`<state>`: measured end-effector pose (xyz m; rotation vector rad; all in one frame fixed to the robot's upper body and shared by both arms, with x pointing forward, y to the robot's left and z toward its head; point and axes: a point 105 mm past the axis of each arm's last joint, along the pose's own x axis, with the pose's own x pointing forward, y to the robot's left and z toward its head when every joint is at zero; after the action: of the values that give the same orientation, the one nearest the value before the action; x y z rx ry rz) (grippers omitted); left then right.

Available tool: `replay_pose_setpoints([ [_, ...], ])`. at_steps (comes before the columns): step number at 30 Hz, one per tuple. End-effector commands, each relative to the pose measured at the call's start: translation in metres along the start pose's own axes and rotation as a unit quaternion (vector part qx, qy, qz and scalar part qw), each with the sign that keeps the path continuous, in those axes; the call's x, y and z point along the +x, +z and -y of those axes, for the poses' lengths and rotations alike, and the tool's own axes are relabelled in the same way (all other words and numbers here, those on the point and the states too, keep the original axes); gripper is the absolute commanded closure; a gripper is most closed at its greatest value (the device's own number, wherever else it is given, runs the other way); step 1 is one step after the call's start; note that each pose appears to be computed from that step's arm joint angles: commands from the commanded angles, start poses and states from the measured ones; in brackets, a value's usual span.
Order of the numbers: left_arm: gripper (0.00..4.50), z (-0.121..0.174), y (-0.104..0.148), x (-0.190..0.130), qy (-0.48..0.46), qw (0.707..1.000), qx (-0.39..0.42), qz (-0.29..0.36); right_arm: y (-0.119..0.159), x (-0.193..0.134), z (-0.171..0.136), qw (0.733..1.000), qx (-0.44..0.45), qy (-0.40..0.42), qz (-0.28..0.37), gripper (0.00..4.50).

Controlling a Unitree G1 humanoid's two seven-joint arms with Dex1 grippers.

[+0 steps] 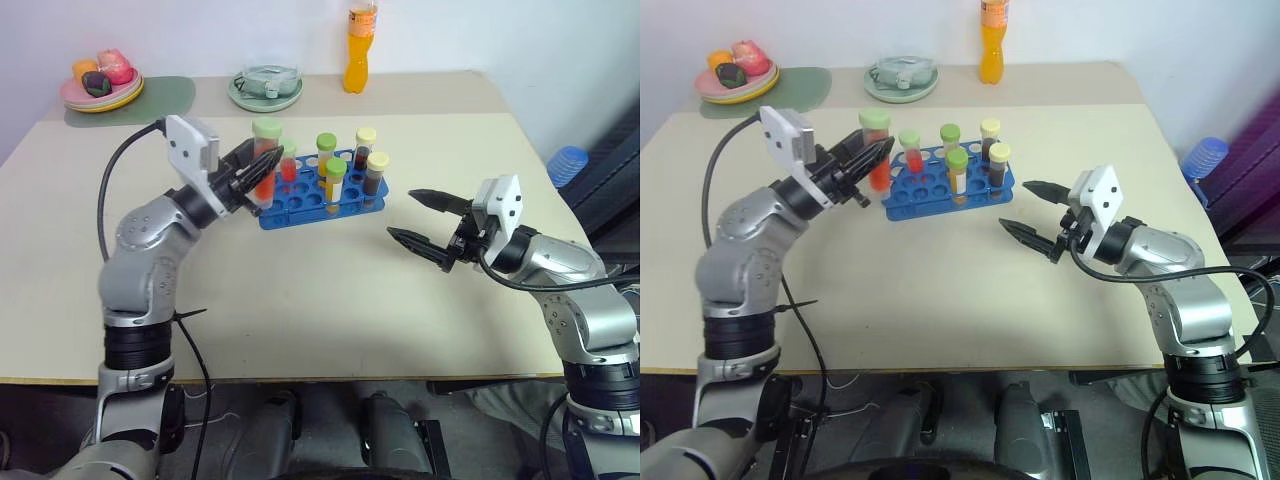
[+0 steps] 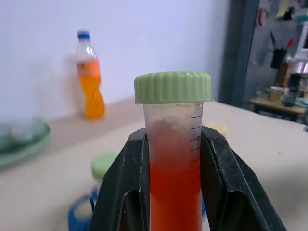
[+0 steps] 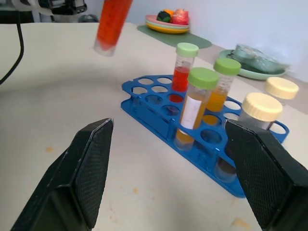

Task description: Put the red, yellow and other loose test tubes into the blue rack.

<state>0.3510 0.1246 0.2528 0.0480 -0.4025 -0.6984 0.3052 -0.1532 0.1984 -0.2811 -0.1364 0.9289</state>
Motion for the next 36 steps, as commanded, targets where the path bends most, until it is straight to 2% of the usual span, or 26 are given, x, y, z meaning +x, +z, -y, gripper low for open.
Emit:
replay_pose_setpoints([
  [1,3.74,-0.005,0.009,0.011,0.03,0.997,0.061,0.045,0.012,-0.009,0.005,1.0,-0.025,-0.014,0.009,0.71],
  [4,3.74,-0.004,-0.004,0.017,0.046,0.992,0.103,0.047,0.01,-0.016,0.01,0.999,-0.026,-0.023,0.003,0.71],
  [13,3.74,0.002,-0.048,0.026,0.072,0.992,0.093,0.043,0.01,-0.024,0.01,0.999,-0.028,-0.04,0.001,0.71],
  [25,3.74,0.012,-0.077,0.046,0.067,0.994,0.067,0.047,0.024,-0.025,0.004,0.998,-0.031,-0.053,-0.001,0.71],
  [36,3.74,0.022,-0.1,0.04,0.05,0.998,0.036,0.03,0.029,-0.032,0.005,0.997,-0.032,-0.075,-0.01,0.71],
])
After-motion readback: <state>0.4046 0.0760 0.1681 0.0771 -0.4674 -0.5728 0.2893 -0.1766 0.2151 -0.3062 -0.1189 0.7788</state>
